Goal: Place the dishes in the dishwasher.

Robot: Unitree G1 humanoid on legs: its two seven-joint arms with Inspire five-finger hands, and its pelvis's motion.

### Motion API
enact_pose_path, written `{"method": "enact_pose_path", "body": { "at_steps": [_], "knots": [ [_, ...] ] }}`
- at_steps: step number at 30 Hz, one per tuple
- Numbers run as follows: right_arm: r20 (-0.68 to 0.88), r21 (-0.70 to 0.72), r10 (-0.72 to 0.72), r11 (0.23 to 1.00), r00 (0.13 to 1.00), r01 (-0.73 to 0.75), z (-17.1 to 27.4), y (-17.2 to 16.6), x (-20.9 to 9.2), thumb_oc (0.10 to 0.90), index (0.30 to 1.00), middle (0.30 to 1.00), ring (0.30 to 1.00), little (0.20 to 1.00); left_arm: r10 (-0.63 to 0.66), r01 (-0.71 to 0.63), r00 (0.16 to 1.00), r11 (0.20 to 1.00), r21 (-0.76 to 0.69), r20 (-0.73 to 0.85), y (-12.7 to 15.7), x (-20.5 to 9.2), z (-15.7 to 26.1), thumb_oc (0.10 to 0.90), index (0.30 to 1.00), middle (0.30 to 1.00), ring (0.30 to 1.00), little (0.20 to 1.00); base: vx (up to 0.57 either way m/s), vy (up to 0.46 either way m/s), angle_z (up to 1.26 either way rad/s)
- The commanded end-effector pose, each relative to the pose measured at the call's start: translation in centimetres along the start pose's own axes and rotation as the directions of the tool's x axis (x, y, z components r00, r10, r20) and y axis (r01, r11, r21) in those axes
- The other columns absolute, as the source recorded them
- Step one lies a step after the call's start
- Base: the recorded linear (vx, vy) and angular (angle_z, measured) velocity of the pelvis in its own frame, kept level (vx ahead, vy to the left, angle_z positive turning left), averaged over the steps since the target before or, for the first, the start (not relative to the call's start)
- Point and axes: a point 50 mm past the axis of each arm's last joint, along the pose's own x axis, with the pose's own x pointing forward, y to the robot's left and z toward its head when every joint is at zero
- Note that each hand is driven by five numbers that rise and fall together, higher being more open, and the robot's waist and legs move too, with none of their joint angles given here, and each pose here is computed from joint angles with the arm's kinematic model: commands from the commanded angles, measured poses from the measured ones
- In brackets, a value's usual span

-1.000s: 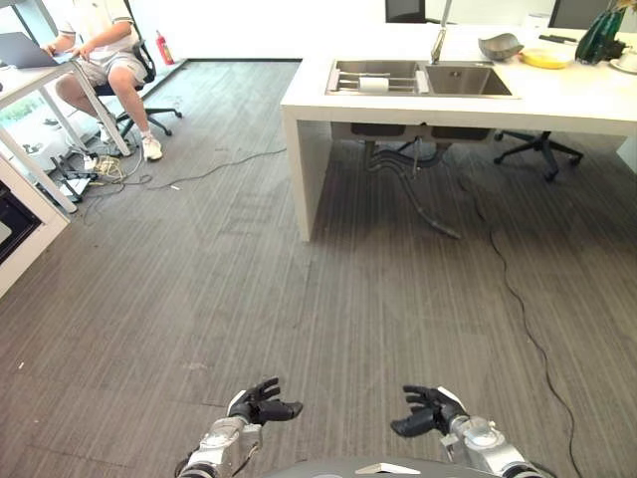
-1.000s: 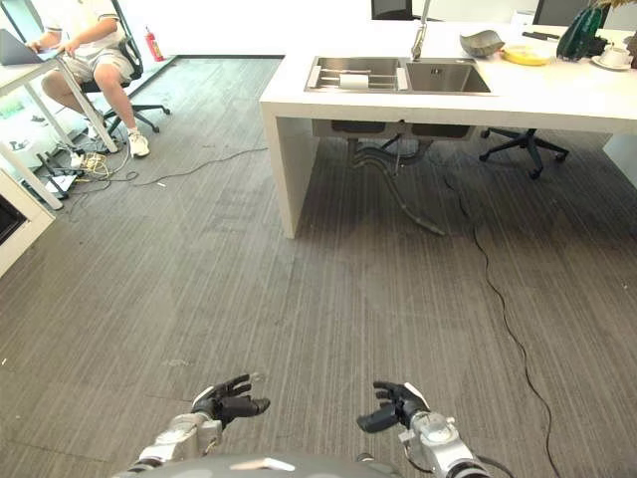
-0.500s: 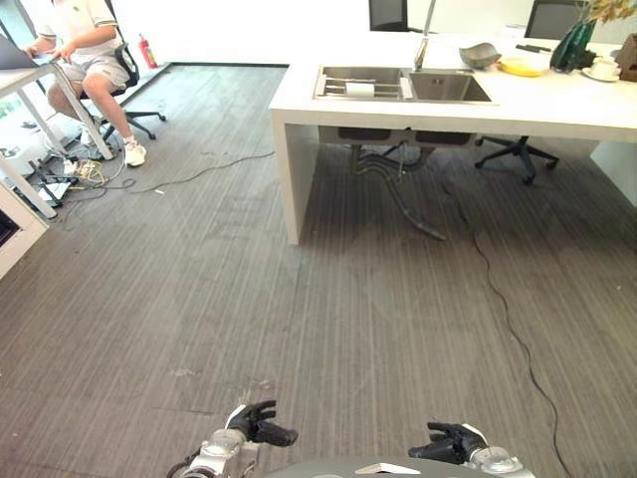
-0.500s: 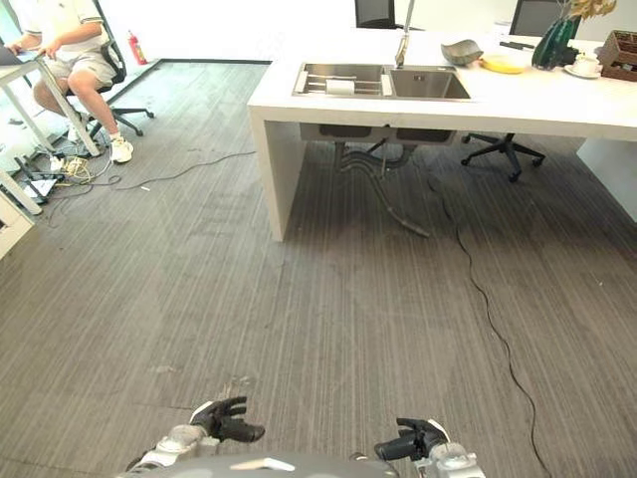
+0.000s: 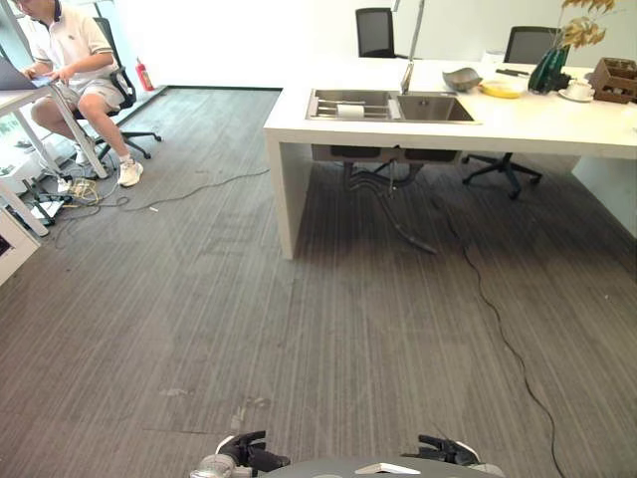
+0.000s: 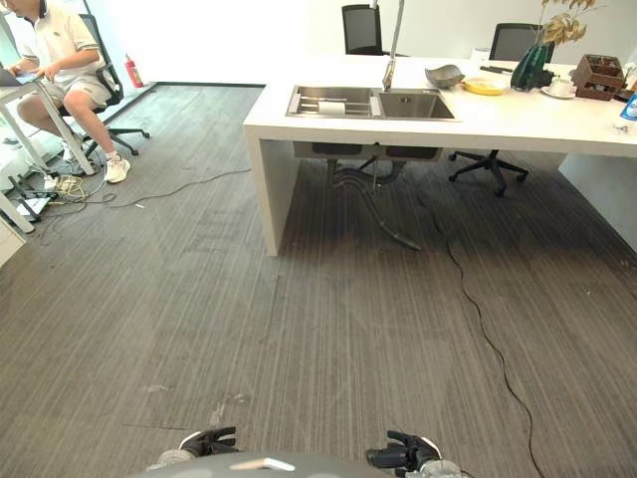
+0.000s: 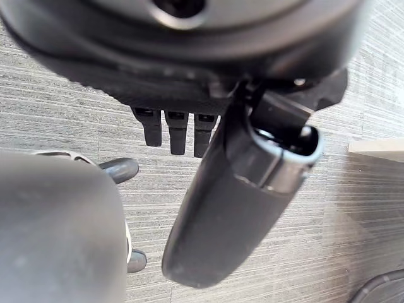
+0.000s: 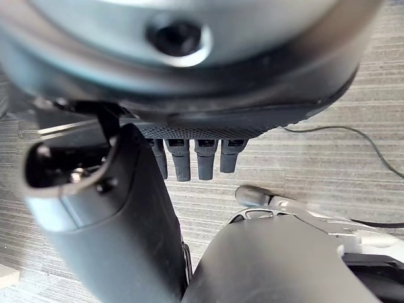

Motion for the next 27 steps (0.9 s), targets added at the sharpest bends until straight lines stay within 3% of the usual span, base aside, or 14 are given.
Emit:
{"method": "enact_pose_path", "body": {
  "at_steps": [1,7,9,11,14,20,23,24,27],
  "knots": [
    [0.001,-0.026,-0.007,1.0,1.0,0.007,1.4,-0.8,0.2,0.8,0.9,0.9,0.9,0.9,-0.04,0.039,0.999,0.999,0.017,0.036,-1.5,0.4,2.0,0.8,0.9,0.9,0.9,0.9,0.04,0.007,-0.01],
    [0.03,-0.047,-0.012,0.999,0.999,0.013,2.5,-1.0,0.3,0.8,0.9,0.9,0.9,0.9,-0.034,0.032,0.992,0.999,0.02,0.125,-1.3,0.4,4.3,0.8,0.9,0.9,0.9,0.9,0.01,0.003,0.0],
    [0.036,-0.054,-0.011,0.998,0.999,0.013,2.7,-1.0,0.3,0.8,0.9,0.9,0.9,0.9,-0.027,0.028,0.991,1.0,-0.006,0.132,-1.1,0.4,4.5,0.8,0.9,0.9,0.9,0.9,0.02,0.008,0.0],
    [0.051,-0.052,-0.008,0.999,0.999,0.011,3.2,-0.9,0.4,0.8,0.9,0.9,0.9,0.9,-0.028,0.048,0.988,0.991,-0.124,0.152,-1.2,0.4,5.0,0.8,0.9,0.9,0.9,0.9,0.04,0.022,-0.02],
    [0.077,-0.033,-0.01,0.999,0.997,0.013,4.1,-0.9,0.4,0.8,0.9,0.9,0.9,0.9,-0.045,0.069,0.983,0.989,-0.133,0.176,-1.6,0.4,5.6,0.8,0.9,0.9,0.9,0.9,0.03,0.042,-0.08],
    [0.131,-0.038,-0.001,0.999,0.991,0.006,6.2,-0.6,0.5,0.8,0.9,0.9,0.9,0.9,-0.07,0.093,0.976,0.99,-0.103,0.208,-2.3,0.4,6.8,0.8,0.9,0.9,0.9,0.9,0.04,0.061,-0.11],
    [0.146,-0.055,0.008,0.998,0.989,0.0,7.0,-0.4,0.6,0.8,0.9,0.9,0.9,0.9,-0.074,0.084,0.972,0.996,-0.037,0.223,-2.5,0.4,7.5,0.8,0.9,0.9,0.9,0.9,0.09,0.131,-0.07],
    [0.149,-0.071,0.016,0.997,0.989,-0.005,7.3,-0.3,0.6,0.8,0.9,0.9,0.9,0.9,-0.082,0.072,0.969,0.996,0.051,0.233,-2.8,0.4,7.9,0.8,0.9,0.9,0.9,0.9,0.07,0.145,-0.11],
    [0.145,-0.068,0.017,0.998,0.989,-0.007,7.1,-0.3,0.6,0.8,0.9,0.9,0.9,0.9,-0.086,0.068,0.967,0.994,0.083,0.24,-3.0,0.4,8.2,0.8,0.9,0.9,0.9,0.9,0.08,0.185,-0.1]
  ]
}}
